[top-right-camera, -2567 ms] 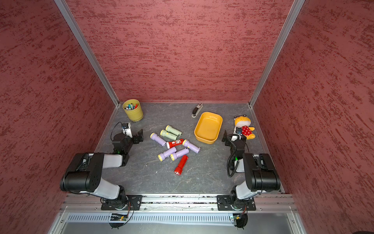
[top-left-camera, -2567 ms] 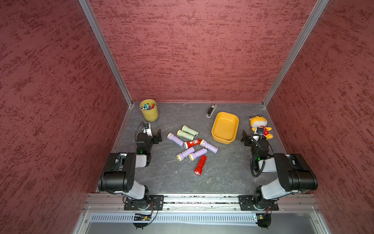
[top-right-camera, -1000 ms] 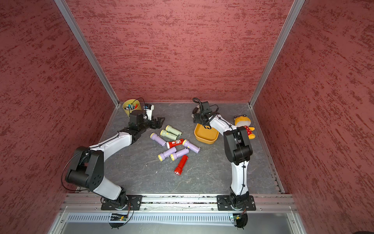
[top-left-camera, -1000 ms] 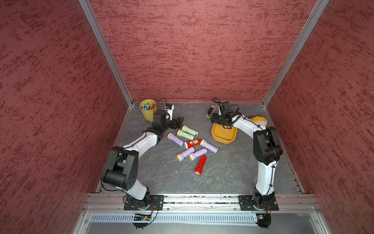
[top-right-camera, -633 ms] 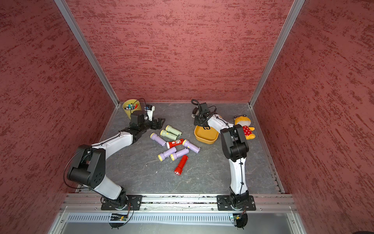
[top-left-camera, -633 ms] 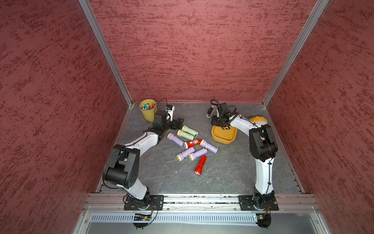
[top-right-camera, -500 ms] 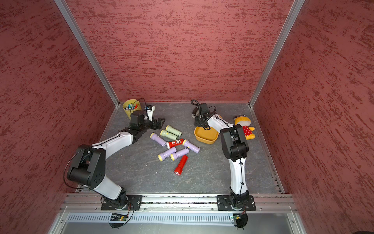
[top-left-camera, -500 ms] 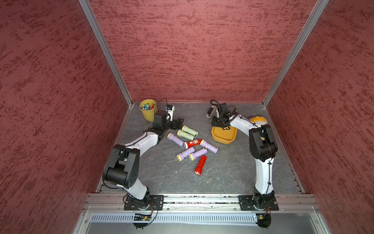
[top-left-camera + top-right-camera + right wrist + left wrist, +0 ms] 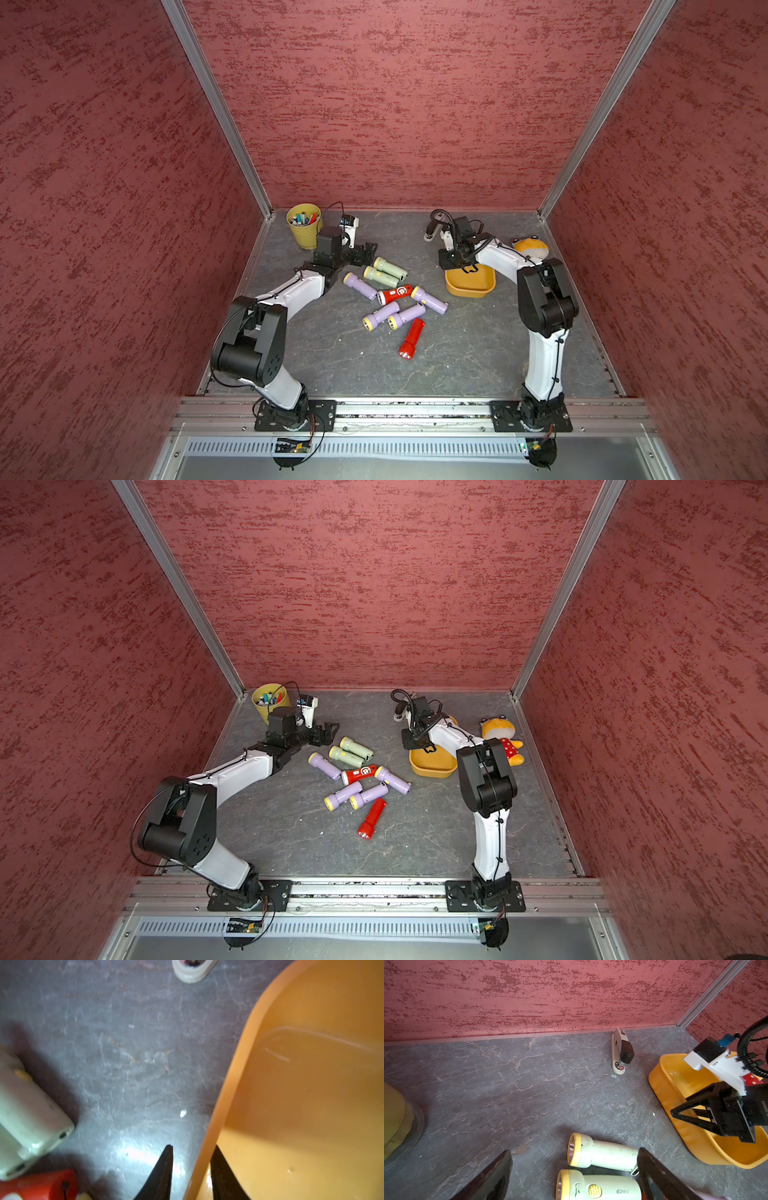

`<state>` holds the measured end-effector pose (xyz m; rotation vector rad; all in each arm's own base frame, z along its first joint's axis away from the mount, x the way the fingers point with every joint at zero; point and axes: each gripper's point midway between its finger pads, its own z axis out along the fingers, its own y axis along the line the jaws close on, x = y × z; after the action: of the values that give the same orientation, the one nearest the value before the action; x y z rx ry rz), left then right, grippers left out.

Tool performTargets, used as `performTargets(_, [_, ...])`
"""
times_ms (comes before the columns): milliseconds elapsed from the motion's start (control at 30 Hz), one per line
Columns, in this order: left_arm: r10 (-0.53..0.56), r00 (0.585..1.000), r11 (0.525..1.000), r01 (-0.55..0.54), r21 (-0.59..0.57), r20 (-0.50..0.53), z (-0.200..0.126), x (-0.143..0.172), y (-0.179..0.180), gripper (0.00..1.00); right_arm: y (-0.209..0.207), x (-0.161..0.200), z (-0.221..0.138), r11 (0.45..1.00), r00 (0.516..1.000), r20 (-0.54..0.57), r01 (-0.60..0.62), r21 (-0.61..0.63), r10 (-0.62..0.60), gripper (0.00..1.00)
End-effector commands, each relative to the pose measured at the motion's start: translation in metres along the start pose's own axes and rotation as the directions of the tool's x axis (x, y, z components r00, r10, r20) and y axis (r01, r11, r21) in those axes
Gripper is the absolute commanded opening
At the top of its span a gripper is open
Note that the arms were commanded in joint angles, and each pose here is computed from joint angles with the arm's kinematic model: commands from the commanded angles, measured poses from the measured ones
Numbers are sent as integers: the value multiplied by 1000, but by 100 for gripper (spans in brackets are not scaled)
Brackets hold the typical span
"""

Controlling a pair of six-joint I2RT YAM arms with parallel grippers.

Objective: Put the flashlights into the storage boxes
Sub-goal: Adjust the storage box at the center of the board.

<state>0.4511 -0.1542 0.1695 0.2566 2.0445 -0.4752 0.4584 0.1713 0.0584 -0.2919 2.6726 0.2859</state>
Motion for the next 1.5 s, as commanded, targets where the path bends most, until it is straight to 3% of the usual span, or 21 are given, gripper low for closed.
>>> performTargets(0, [19,1000,1000,-19,7,17,-4,-7,-3,93,-7,11,-23,989,989,-25,144,34,-143,27])
performTargets(167, [20,1000,1000,-20,9,20,-7,-7,-4,94,-8,31,-44,953,953,-25,302,28,-301,20])
performTargets(267, [26,999,1000,-26,10,22,-8,-6,-4,93,-10,49,-55,901,900,-50,434,5,-433,17])
performTargets(500, [40,999,999,-40,5,23,-8,-5,-4,94,-23,95,-80,683,675,-115,729,-43,-729,9])
performTargets(633, [41,999,999,-41,15,24,-7,-4,-5,94,-29,121,-95,516,505,-125,853,-78,-854,0])
performTargets(733, [41,999,999,-42,16,24,-6,-3,-5,94,-37,126,-105,464,454,-132,885,-51,-881,0])
performTargets(833, [41,999,999,-41,26,23,-6,-3,-6,94,-47,122,-121,453,449,-146,891,3,-882,0])
performTargets(900, [40,999,999,-40,32,24,-6,-3,-7,94,-53,116,-127,455,458,-153,889,53,-876,4])
performTargets(967, [37,999,999,-38,38,23,-6,-2,-8,94,-48,104,-134,487,497,-100,867,108,-862,19])
performTargets(1067, [34,999,998,-35,45,27,-6,-4,-10,94,-24,83,-148,579,575,70,806,119,-815,43])
performTargets(1133, [30,999,998,-31,46,29,-6,-4,-10,94,-12,73,-154,646,631,146,757,96,-762,50])
performTargets(1200, [23,999,999,-25,44,29,-7,-5,-10,94,-5,55,-157,745,718,210,662,89,-663,55])
performTargets(1267, [11,1000,999,-12,36,25,-7,-5,-9,94,-6,33,-155,888,854,251,457,57,-456,56])
performTargets(1333, [9,1000,999,-10,39,26,-8,-6,-10,94,-17,14,-145,974,943,244,220,60,-228,54])
performTargets(1400, [8,1000,999,-9,40,28,-8,-8,-11,94,-26,3,-133,998,976,217,-26,51,14,56])
performTargets(1467, [10,1000,999,-11,37,28,-8,-9,-11,94,-21,0,-123,990,972,193,-138,-6,137,57])
